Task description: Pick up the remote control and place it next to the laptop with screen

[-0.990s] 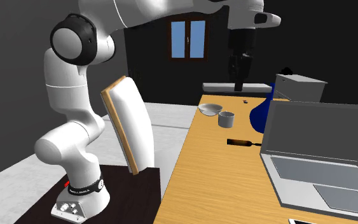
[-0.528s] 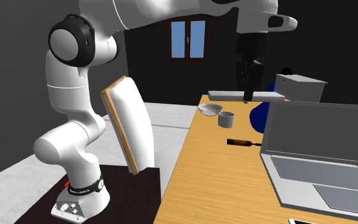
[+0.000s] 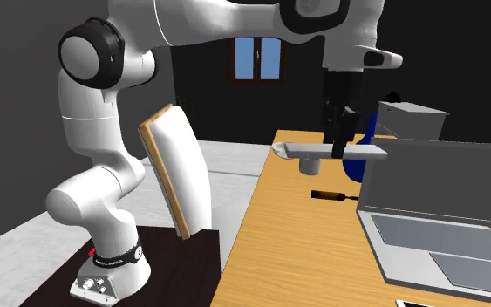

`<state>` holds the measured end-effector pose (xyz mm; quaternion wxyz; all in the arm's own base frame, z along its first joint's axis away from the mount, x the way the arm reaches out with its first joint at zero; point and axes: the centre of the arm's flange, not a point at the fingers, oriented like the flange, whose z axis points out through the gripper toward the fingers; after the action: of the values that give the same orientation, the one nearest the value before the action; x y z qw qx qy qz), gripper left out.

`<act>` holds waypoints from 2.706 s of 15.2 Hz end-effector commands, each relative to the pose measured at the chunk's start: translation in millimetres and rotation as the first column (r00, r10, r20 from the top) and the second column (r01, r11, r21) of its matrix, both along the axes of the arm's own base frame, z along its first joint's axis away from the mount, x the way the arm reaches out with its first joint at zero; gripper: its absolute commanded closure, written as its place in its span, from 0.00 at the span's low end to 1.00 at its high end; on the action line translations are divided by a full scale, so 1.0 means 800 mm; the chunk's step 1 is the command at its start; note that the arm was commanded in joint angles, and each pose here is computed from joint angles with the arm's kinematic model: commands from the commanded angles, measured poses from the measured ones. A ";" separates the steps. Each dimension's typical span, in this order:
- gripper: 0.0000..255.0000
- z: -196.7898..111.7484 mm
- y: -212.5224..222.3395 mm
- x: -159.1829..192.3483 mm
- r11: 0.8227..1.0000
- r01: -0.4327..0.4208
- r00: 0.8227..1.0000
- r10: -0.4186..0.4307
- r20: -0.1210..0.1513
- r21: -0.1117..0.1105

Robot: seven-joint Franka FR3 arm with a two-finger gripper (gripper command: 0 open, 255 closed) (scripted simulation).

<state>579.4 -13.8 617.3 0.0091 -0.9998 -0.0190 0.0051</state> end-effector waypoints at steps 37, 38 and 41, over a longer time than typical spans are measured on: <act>1.00 -0.250 0.001 -0.001 1.000 0.000 1.000 0.000 0.001 0.000; 1.00 -0.257 0.001 -0.001 1.000 0.000 1.000 0.000 0.001 0.000; 1.00 -0.276 0.001 -0.001 1.000 0.000 1.000 0.000 0.001 0.000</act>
<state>579.5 -12.9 401.0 0.0091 -0.9998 -0.0190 0.0051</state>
